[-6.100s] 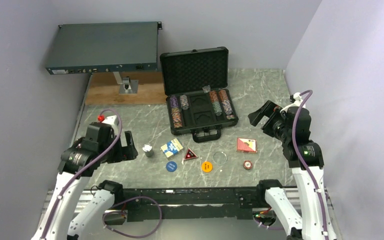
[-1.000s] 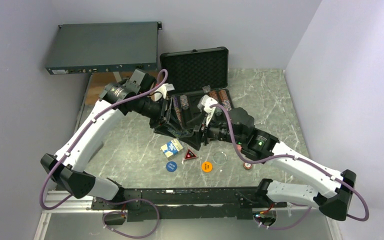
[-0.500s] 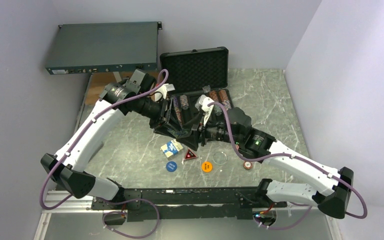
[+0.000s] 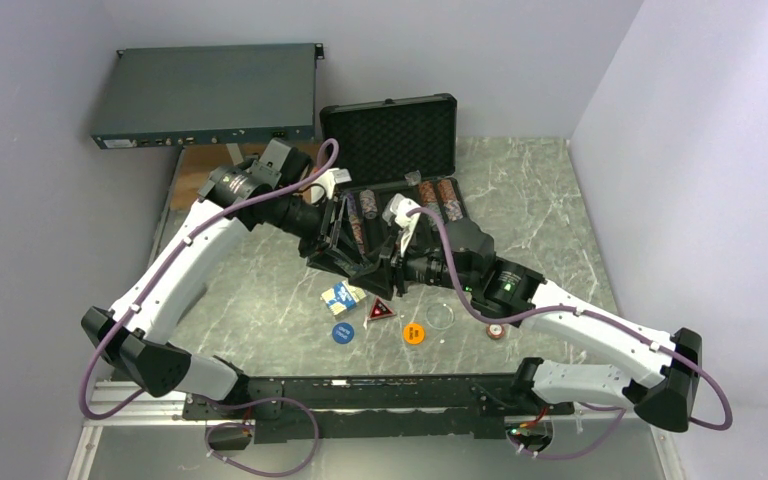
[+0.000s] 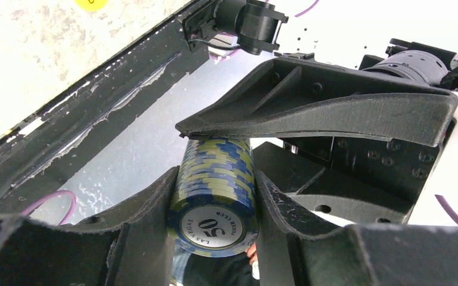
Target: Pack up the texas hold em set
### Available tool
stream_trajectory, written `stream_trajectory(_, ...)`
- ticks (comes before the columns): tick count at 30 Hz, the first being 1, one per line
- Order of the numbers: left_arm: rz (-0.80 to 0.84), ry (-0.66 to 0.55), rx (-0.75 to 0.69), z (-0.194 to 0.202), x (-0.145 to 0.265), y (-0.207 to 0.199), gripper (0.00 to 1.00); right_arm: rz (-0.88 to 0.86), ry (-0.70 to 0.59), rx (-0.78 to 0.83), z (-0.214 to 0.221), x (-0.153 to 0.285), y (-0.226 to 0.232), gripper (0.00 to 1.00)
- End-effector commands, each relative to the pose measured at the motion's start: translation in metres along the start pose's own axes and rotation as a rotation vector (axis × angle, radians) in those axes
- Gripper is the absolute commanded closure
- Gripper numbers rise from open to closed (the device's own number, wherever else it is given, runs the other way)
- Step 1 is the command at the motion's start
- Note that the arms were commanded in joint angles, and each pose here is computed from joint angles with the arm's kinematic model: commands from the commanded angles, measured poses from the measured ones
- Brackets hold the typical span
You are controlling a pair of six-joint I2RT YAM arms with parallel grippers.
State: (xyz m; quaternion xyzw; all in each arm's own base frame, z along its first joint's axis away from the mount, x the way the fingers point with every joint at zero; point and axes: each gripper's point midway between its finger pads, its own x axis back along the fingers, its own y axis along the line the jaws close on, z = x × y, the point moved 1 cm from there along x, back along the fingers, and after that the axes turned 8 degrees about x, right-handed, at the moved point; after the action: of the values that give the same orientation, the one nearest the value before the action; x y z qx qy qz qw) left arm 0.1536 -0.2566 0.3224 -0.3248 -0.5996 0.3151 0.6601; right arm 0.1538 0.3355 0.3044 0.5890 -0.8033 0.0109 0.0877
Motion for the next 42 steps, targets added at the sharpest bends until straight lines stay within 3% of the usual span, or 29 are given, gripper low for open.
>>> stream_trajectory(1,0.060,0.013,-0.060,0.008,0.006,-0.013,0.98,0.004,-0.071,0.018,-0.023,0.004,0.002,0.90)
stream_trajectory(3,0.041,0.002,-0.057,0.007,0.007,-0.011,0.87,0.010,-0.050,0.023,-0.019,0.004,0.001,1.00)
stream_trajectory(7,0.046,-0.020,-0.045,0.002,0.009,-0.013,0.69,0.034,-0.036,0.040,-0.015,0.011,-0.002,1.00)
stream_trajectory(12,0.152,-0.091,-0.015,-0.013,0.017,-0.028,0.35,0.029,-0.033,0.038,-0.016,0.016,0.000,1.00)
stream_trajectory(14,0.190,-0.109,0.008,-0.020,0.024,-0.030,0.28,0.024,-0.032,0.035,-0.015,0.017,0.001,1.00)
stream_trajectory(20,0.209,-0.253,0.056,-0.050,0.060,-0.026,0.25,0.061,-0.023,-0.011,-0.009,0.019,-0.003,1.00)
stream_trajectory(28,-0.007,-0.518,0.122,-0.067,0.110,0.030,0.34,0.505,0.156,-0.268,0.022,0.001,-0.069,1.00)
stream_trajectory(34,-0.105,-0.630,0.145,-0.060,0.114,0.055,0.36,0.794,0.238,-0.318,0.030,-0.023,-0.115,1.00)
stream_trajectory(39,-0.108,-0.645,0.116,-0.051,0.114,0.060,0.34,0.953,0.372,-0.307,0.049,-0.044,-0.145,1.00)
stream_trajectory(42,-0.227,-0.760,0.162,-0.047,0.130,0.077,0.30,0.965,0.401,-0.326,0.063,-0.058,-0.160,1.00)
